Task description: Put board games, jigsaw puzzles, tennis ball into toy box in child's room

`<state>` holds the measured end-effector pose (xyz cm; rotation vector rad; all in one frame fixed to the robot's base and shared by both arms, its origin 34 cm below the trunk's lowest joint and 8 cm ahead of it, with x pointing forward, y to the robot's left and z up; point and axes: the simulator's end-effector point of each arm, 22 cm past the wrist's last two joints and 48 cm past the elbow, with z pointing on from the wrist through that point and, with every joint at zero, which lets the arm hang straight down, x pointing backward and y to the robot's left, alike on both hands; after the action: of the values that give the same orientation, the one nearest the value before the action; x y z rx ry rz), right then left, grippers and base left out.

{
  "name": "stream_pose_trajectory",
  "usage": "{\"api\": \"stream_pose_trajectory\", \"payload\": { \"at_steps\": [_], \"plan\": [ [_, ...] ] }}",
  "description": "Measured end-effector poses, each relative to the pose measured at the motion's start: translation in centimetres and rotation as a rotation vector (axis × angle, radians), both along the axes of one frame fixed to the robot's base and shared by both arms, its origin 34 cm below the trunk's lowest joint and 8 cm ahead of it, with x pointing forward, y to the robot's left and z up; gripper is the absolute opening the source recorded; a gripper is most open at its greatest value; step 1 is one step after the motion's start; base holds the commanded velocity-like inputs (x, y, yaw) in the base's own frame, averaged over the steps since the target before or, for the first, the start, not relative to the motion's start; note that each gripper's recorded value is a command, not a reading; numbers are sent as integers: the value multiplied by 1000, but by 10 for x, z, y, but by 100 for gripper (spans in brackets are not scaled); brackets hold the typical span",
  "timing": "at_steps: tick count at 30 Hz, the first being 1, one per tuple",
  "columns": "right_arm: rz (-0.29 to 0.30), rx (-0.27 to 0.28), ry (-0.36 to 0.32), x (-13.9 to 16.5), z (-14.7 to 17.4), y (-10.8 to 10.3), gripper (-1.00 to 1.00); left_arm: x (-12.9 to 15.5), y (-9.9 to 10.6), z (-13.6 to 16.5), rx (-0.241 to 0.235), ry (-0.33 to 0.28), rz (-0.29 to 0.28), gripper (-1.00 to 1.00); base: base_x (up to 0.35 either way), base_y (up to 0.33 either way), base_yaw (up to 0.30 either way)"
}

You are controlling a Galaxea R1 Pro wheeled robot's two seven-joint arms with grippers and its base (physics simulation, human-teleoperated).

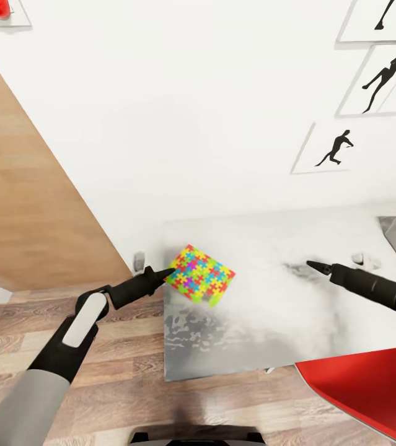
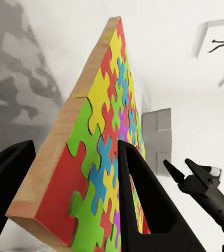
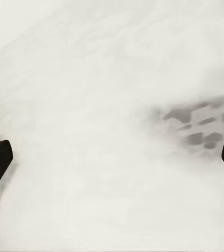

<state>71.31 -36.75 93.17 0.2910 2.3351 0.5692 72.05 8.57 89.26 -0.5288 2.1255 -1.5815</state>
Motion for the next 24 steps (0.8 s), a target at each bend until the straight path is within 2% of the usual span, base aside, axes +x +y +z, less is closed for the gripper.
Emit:
{"api": "stream_pose_trajectory", "payload": {
  "at_steps": [7,16,24],
  "plan": [
    [-67,-4,-47,8,11,-20,100,-15,-20,-2,-14,25,-7,-100,0,0,0],
    [-110,-2,-86,16,17,-27,100,-33,-43,-2,-31,54,-8,-100,0,0,0],
    [-135,11,-79,16,17,-29,100,-32,-44,3,-6,45,-5,-100,0,0,0]
  ]
}}
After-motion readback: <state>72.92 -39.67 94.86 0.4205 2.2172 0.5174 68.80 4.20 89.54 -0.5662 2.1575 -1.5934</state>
